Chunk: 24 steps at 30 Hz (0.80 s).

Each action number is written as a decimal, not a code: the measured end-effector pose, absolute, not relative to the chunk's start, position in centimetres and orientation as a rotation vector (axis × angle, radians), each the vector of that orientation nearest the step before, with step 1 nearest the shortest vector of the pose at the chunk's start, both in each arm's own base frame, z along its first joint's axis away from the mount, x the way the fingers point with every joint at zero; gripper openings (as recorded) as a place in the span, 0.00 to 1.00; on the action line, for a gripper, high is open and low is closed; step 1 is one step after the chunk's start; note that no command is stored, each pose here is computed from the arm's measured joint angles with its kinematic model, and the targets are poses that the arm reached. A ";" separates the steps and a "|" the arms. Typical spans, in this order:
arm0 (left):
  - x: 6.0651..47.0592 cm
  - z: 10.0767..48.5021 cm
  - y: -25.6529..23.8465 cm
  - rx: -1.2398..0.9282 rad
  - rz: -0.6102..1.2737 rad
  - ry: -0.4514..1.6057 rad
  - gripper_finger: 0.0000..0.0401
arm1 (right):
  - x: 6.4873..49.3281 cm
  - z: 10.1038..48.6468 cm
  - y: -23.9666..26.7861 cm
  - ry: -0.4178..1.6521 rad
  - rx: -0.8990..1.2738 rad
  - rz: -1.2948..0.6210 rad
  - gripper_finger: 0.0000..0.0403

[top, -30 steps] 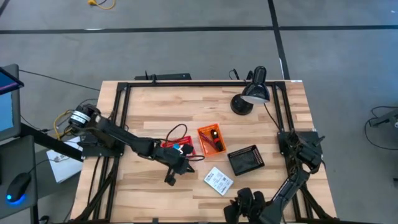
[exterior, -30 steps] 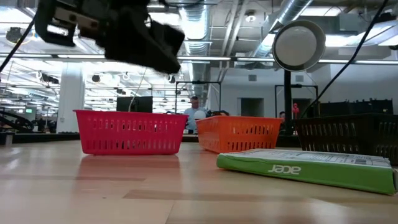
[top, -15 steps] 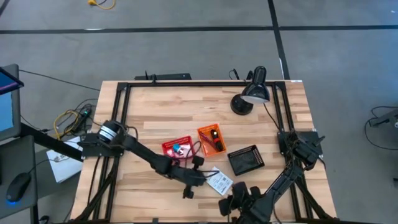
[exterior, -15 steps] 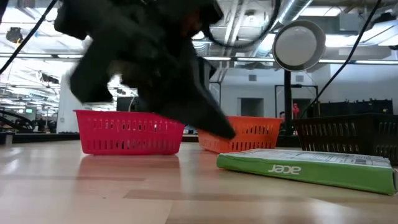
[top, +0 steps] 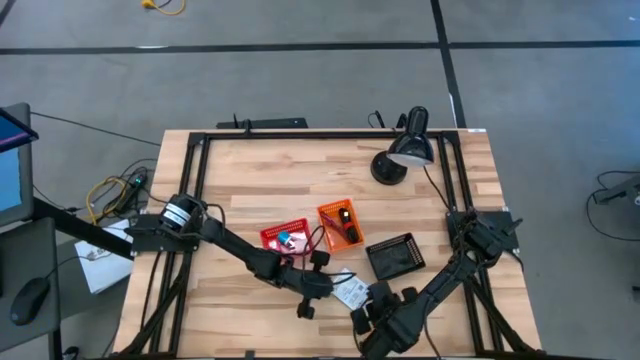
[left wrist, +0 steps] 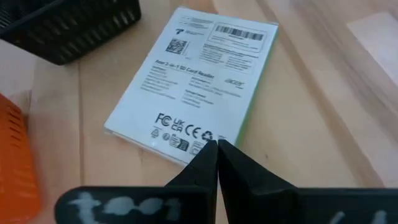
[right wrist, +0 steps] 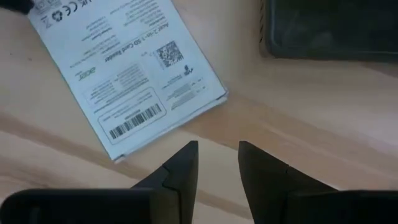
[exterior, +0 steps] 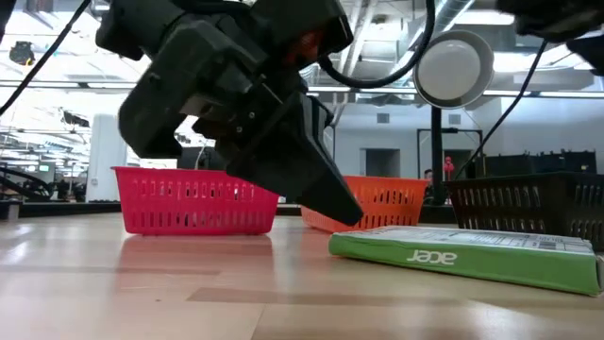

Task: Pick and place items into bin
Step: Put the white card reader box in the black bin

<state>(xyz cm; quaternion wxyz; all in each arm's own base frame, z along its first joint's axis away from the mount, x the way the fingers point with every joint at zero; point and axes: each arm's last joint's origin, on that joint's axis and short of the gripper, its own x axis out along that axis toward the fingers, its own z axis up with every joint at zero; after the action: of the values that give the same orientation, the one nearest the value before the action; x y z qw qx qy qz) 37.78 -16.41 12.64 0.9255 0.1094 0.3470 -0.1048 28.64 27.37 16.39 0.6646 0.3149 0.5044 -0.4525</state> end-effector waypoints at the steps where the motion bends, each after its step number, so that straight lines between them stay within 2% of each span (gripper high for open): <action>1: 37.8 12.6 -16.4 0.225 -0.216 0.714 0.00 | 28.7 16.4 27.3 1.140 0.714 -1.026 0.27; 13: 37.0 11.9 -16.2 0.224 -0.197 0.809 0.00 | 30.0 16.3 26.0 1.177 0.698 -1.015 0.28; 17: 36.3 11.4 -16.5 0.215 -0.191 0.825 0.00 | 30.4 16.2 25.7 1.219 0.685 -0.982 0.34; 24: 35.9 11.3 -17.0 0.233 -0.168 0.826 0.00 | 30.9 16.2 25.1 1.216 0.672 -0.977 0.52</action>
<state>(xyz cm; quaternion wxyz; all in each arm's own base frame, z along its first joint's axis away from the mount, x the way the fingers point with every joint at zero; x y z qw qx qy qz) 35.91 -16.96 11.29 0.9059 0.1128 0.4000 -0.0814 30.95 25.09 16.24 0.6608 0.2969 0.5374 -0.4317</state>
